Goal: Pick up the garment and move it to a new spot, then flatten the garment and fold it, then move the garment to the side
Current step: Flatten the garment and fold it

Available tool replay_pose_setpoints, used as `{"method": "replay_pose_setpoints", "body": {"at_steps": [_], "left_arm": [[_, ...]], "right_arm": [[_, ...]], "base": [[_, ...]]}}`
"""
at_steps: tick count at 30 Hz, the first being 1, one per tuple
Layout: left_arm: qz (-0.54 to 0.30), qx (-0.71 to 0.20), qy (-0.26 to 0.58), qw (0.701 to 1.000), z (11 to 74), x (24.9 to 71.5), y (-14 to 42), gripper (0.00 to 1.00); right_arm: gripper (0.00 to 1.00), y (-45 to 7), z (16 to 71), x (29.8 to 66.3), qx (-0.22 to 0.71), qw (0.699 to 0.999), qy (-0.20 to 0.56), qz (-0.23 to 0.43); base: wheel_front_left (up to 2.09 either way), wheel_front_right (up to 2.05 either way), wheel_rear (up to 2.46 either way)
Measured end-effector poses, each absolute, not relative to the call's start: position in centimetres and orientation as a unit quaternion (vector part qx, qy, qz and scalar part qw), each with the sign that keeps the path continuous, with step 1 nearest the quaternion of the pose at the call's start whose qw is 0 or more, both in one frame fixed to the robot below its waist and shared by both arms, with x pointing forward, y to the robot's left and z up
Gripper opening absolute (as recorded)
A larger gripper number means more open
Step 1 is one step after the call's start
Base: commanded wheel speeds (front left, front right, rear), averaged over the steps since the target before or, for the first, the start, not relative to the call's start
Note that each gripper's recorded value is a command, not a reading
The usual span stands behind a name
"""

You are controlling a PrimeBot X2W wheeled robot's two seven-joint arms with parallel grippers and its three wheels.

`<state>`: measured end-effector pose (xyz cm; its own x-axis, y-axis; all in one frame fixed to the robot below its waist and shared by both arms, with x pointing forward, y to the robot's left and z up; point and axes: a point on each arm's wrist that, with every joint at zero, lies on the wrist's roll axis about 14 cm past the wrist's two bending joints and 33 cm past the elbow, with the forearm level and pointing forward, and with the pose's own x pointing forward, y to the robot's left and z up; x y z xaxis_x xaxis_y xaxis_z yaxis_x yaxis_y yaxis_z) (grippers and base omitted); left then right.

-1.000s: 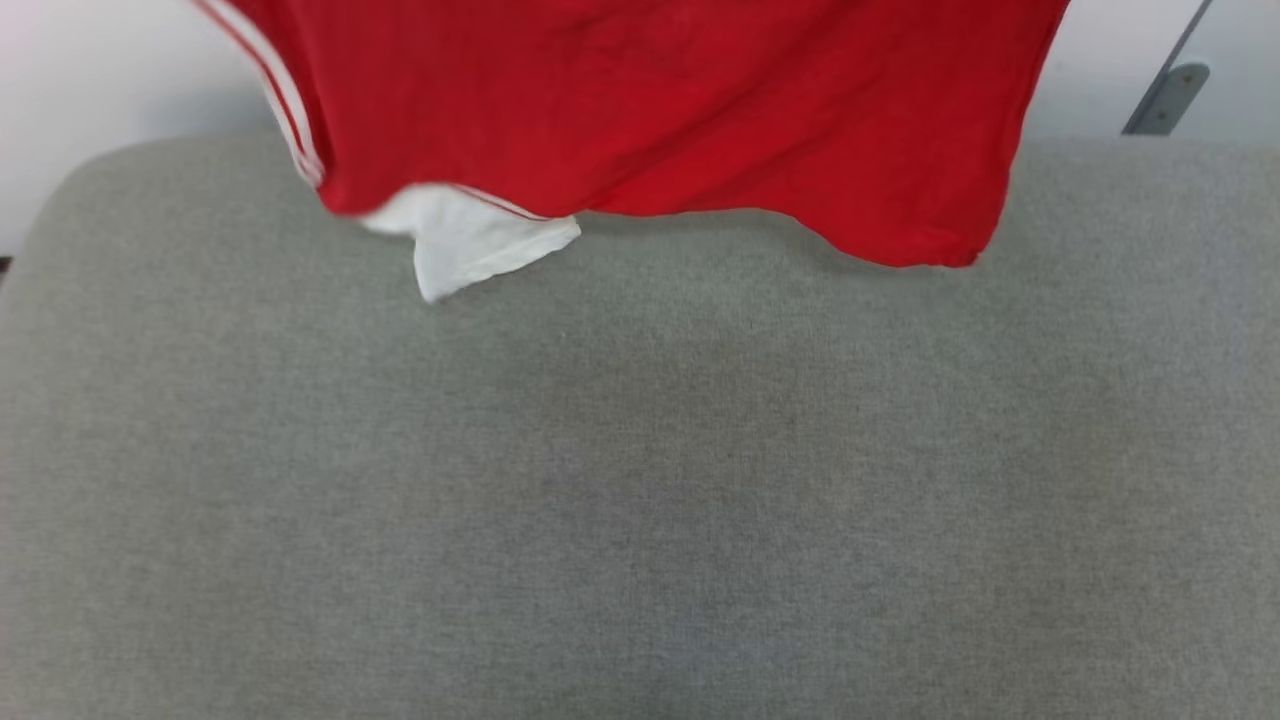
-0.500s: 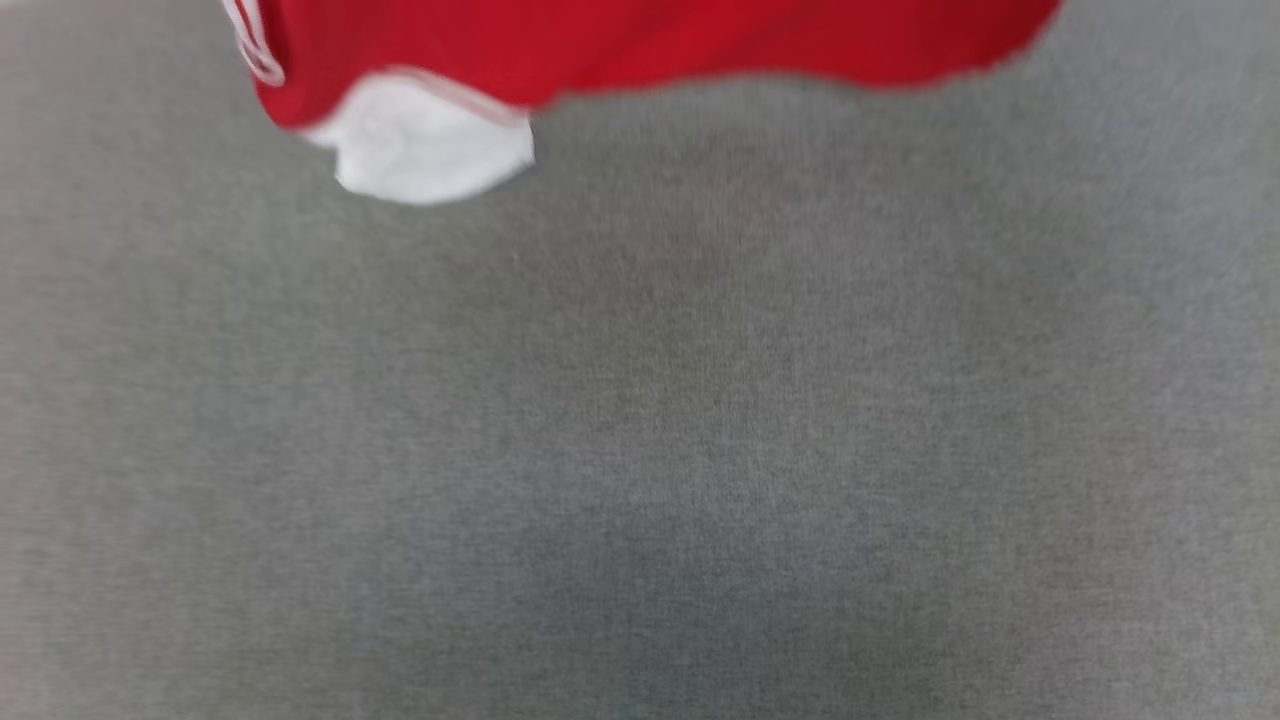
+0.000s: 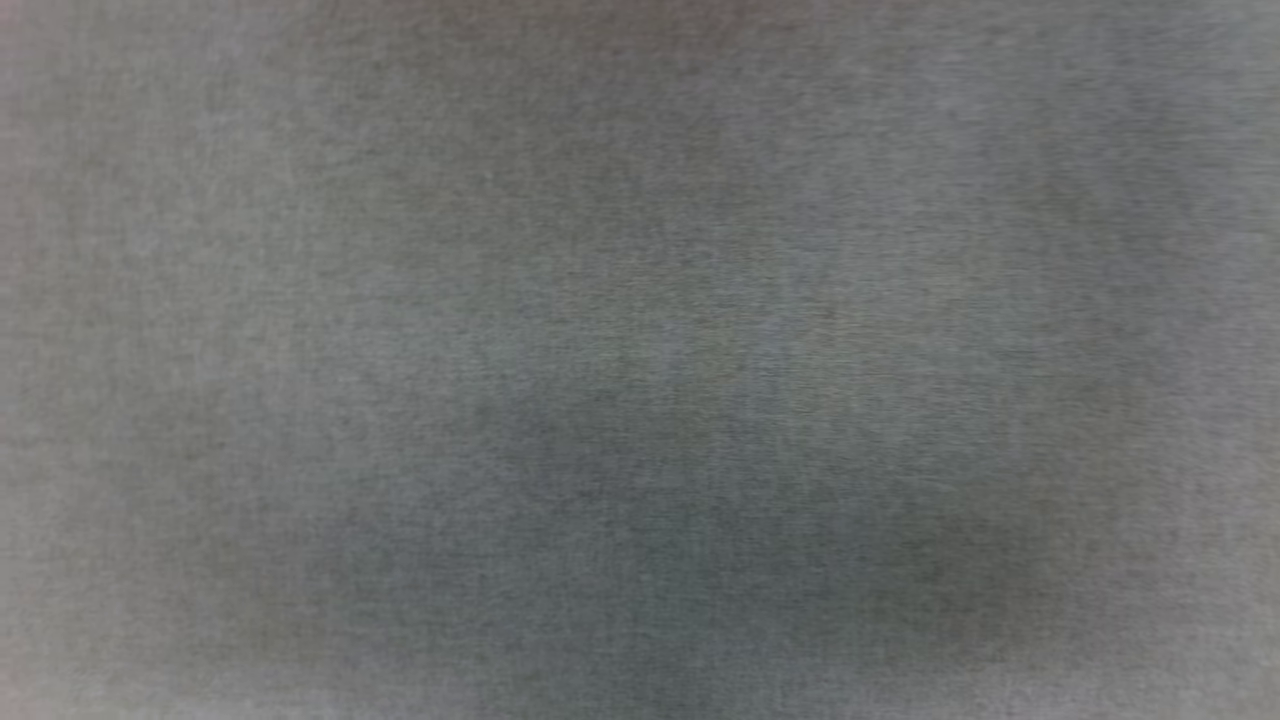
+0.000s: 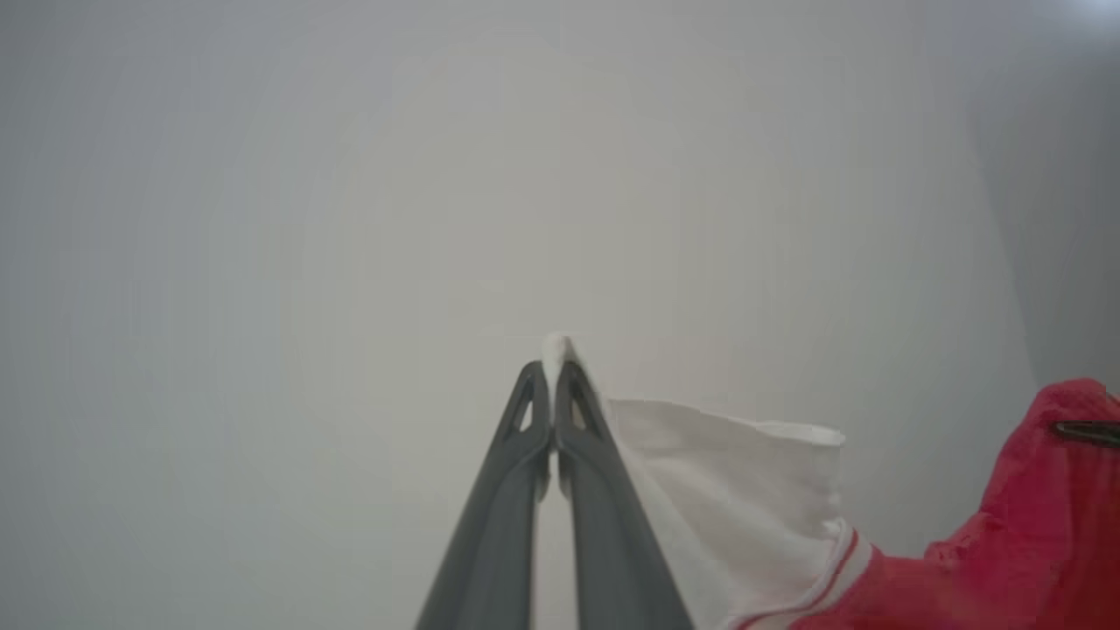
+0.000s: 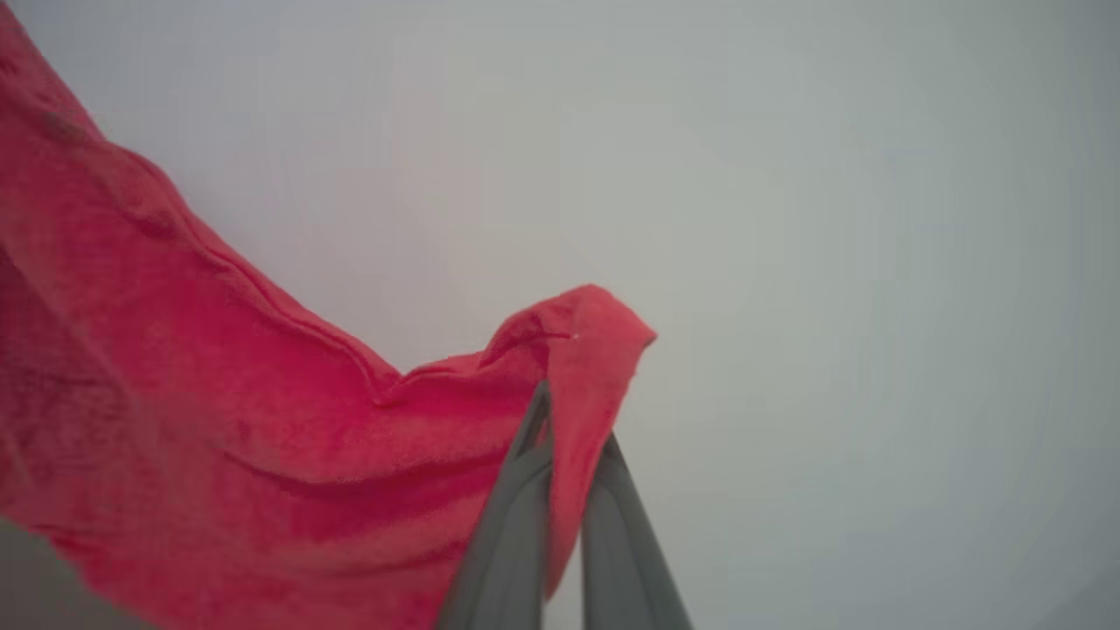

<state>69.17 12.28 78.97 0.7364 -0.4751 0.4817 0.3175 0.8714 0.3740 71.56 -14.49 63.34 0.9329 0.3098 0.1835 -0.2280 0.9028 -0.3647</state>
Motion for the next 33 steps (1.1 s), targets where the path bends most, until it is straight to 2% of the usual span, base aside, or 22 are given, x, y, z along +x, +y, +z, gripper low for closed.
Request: {"method": "replay_pose_setpoints", "body": {"at_steps": [5, 14, 19, 24, 33], "left_arm": [[-0.245, 0.140, -0.220, 0.934, 72.6, 68.6, 12.4, 0.00], [-0.269, 0.141, 0.013, 0.953, 61.5, 63.7, 15.4, 0.00], [-0.274, 0.113, 0.127, 0.946, 56.3, 58.7, 17.1, 0.00], [-0.281, 0.080, 0.241, 0.925, 51.1, 51.6, 17.8, 0.00], [-0.246, 0.018, 0.349, 0.904, 46.7, 39.9, 18.4, 0.00]], "right_arm": [[0.00, -13.2, 58.6, 70.8, -0.173, 0.969, -0.073, 0.158], [0.00, -10.8, 51.2, 65.5, -0.146, 0.967, 0.065, 0.198], [0.00, -10.6, 48.3, 61.2, -0.112, 0.958, 0.142, 0.222], [0.00, -11.6, 46.4, 56.3, -0.092, 0.941, 0.210, 0.247], [0.00, -14.2, 43.0, 46.2, -0.043, 0.902, 0.331, 0.273]], "base": [[0.00, 0.00, 0.00], [0.00, 0.00, 0.00], [0.00, 0.00, 0.00], [0.00, 0.00, 0.00], [0.00, 0.00, 0.00]]}}
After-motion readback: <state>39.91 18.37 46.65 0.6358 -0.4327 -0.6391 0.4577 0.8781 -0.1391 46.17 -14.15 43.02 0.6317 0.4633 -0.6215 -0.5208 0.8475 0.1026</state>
